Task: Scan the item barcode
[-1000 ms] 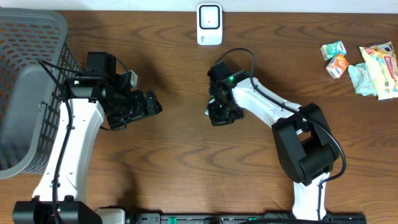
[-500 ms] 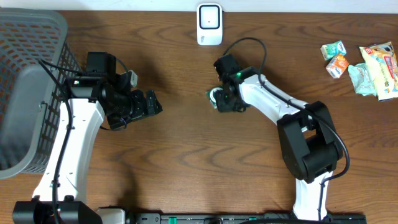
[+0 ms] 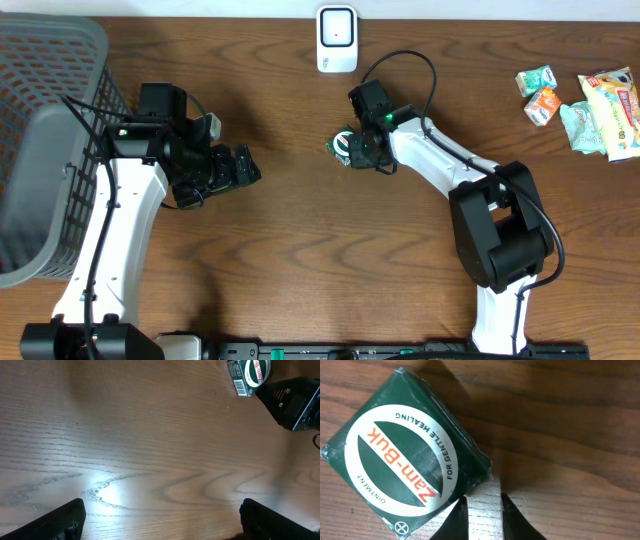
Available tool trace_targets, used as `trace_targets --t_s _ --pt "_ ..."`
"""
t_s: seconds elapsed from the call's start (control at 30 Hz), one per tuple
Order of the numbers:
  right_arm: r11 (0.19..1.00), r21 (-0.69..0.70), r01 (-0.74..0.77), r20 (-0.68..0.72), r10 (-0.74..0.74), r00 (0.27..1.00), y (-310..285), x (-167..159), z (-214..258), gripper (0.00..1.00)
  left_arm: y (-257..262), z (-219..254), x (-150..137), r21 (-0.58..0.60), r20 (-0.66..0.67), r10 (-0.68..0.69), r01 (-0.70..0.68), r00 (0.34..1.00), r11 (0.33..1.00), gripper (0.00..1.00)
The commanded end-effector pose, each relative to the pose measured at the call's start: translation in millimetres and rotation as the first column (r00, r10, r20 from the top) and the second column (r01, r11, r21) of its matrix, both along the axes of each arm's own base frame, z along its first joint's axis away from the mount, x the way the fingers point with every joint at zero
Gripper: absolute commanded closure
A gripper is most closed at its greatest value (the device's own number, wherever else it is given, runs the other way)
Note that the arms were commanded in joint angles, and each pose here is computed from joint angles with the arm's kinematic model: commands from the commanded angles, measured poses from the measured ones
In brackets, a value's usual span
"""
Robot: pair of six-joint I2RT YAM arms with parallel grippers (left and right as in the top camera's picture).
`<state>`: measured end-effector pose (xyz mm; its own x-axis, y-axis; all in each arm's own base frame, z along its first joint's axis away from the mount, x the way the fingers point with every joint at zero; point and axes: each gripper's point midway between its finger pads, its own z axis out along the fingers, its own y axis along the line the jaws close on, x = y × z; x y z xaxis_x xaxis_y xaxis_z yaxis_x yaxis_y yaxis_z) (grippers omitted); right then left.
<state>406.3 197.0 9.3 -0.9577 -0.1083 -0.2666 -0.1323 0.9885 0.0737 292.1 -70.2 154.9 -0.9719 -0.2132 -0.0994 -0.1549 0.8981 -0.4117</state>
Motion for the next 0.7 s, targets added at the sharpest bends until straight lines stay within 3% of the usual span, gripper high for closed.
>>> trace_targets --t_s 0.0,0.3,0.5,0.67 --pt "1.000 0.005 -0.001 0.016 0.001 1.000 -0.2 4.3 9.7 0.82 -1.4 -2.3 -0.9 -0.003 -0.006 -0.015 0.015 1.000 1.000 0.02" --pt "0.995 0.098 -0.024 0.102 0.014 0.995 15.2 12.8 66.0 0.91 -1.4 -2.3 -0.9 -0.003 -0.006 -0.015 0.015 1.000 1.000 0.02" --pt "0.972 0.216 -0.090 0.235 0.038 0.971 44.5 29.8 103.0 0.78 -1.4 -2.3 -0.9 -0.003 -0.006 -0.015 0.015 1.000 1.000 0.02" --pt "0.967 0.228 -0.117 0.264 0.054 0.963 59.6 35.9 96.7 0.71 -1.4 -2.3 -0.9 -0.003 -0.006 -0.015 0.015 1.000 1.000 0.02"
